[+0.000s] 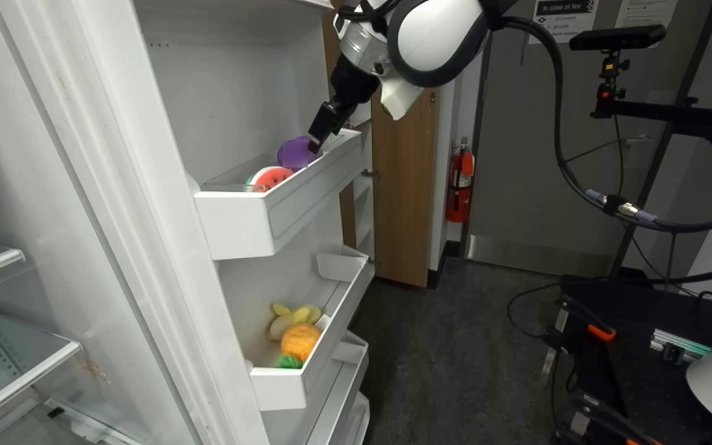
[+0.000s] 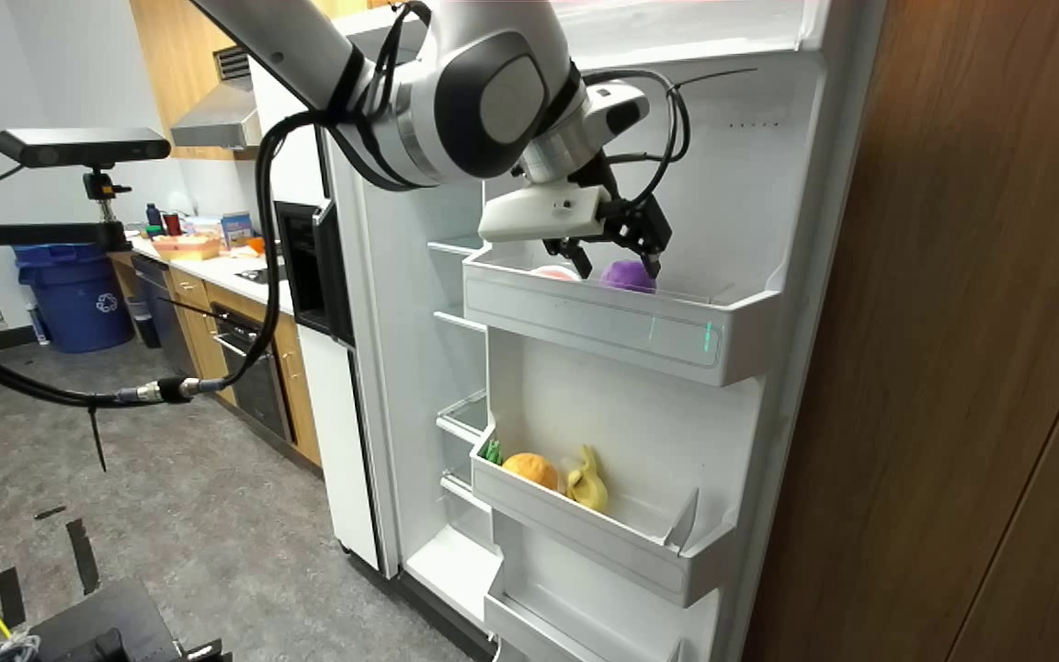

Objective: Pick the purple ball and put in the side compartment of the fridge door

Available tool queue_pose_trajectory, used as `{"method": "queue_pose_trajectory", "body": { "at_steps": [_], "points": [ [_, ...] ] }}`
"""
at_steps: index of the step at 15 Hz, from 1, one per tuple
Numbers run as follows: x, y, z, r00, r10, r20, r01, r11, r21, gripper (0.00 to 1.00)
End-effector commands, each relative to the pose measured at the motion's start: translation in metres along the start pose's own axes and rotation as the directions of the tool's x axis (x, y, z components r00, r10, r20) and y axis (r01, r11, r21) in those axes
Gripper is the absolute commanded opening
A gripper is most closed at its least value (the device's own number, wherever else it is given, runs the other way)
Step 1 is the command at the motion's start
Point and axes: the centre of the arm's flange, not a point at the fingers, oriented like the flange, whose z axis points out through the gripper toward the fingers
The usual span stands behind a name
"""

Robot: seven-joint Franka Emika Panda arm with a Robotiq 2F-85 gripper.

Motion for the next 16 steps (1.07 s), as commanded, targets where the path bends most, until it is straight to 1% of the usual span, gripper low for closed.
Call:
{"method": "queue_pose_trajectory", "body": {
  "at_steps": [1,7,11,16],
  "points": [
    [0.008,-0.001,0.006,0.998,0.038,-0.043,-0.039,0.999,-0.013,1.0],
    [0.017,0.003,-0.008,0.992,0.116,-0.057,-0.113,0.993,0.045,1.0],
    [0.02,0.005,-0.003,0.99,0.125,-0.064,-0.124,0.992,0.021,1.0],
    [0.018,0.008,0.013,0.993,0.115,-0.037,-0.115,0.993,0.007,1.0]
  ]
}}
